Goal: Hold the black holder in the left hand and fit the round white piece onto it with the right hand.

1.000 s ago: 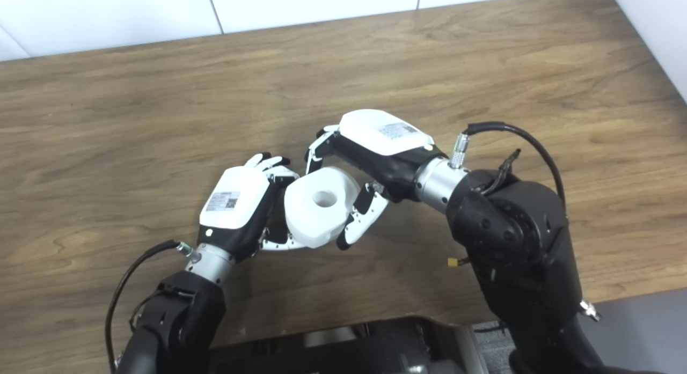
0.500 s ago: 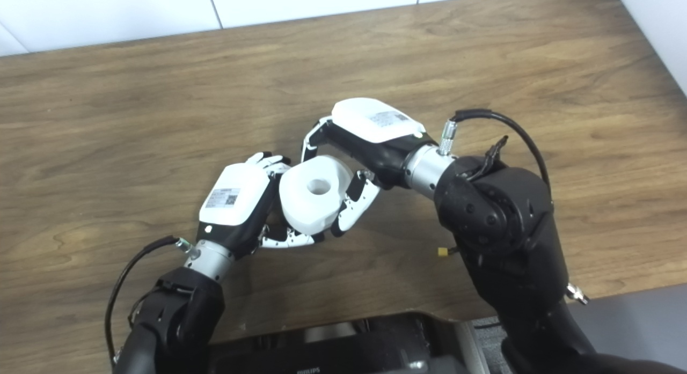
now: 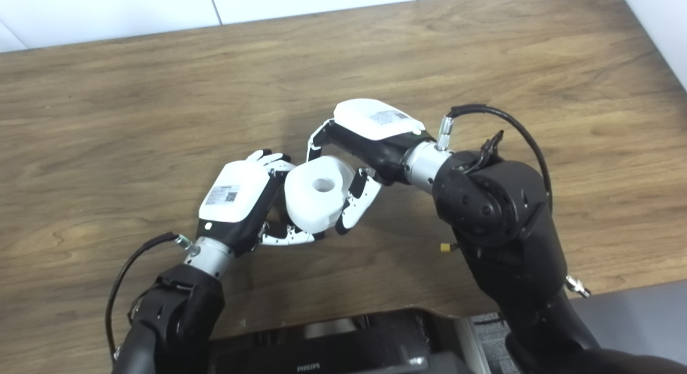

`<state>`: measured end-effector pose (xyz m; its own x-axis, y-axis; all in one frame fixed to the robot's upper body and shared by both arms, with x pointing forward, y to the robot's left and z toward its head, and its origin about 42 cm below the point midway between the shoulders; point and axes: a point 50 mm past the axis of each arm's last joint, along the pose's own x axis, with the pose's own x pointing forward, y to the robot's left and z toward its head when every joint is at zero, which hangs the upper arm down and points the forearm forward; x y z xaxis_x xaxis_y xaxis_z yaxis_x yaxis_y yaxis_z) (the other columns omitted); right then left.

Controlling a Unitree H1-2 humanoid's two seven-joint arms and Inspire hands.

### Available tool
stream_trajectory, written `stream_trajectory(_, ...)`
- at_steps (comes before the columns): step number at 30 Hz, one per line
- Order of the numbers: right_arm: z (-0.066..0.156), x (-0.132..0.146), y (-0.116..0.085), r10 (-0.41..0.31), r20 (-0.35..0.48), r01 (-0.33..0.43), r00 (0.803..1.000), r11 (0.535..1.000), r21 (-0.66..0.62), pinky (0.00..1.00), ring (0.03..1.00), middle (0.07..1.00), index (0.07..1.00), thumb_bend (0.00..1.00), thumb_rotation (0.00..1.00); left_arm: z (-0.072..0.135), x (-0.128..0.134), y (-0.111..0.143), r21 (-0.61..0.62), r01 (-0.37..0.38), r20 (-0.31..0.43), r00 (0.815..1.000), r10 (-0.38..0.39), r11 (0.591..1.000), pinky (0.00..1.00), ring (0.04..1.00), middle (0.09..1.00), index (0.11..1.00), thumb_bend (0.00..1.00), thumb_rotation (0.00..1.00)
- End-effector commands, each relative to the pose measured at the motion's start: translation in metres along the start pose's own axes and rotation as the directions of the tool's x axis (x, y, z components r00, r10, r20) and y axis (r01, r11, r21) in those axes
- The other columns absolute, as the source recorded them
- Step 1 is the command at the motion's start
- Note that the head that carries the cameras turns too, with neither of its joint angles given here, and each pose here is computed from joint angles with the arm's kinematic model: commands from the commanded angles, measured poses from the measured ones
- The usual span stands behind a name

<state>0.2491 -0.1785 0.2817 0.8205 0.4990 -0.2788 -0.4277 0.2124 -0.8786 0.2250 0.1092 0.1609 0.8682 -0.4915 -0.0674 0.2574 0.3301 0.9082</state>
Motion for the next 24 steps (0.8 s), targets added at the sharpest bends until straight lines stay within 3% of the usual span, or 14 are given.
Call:
stream_trajectory(1, 0.003, -0.003, -0.004, -0.02, 0.016, 0.021, 1.0, 0.999, -0.039, 0.81, 0.891, 0.777, 0.482, 0.53, 0.14, 0.007, -0.001, 0.006, 0.0, -0.021, 0.013, 1.0, 0.021, 1.0, 0.94, 0.864, 0.772, 0.487, 0.51, 0.05)
stream_trajectory(24, 0.01, -0.005, 0.008, -0.029, 0.022, 0.029, 0.999, 1.0, -0.008, 0.82, 0.906, 0.774, 0.482, 0.53, 0.14, 0.011, 0.0, 0.007, -0.002, -0.031, 0.016, 0.999, 0.032, 1.0, 0.93, 0.857, 0.765, 0.487, 0.51, 0.05)
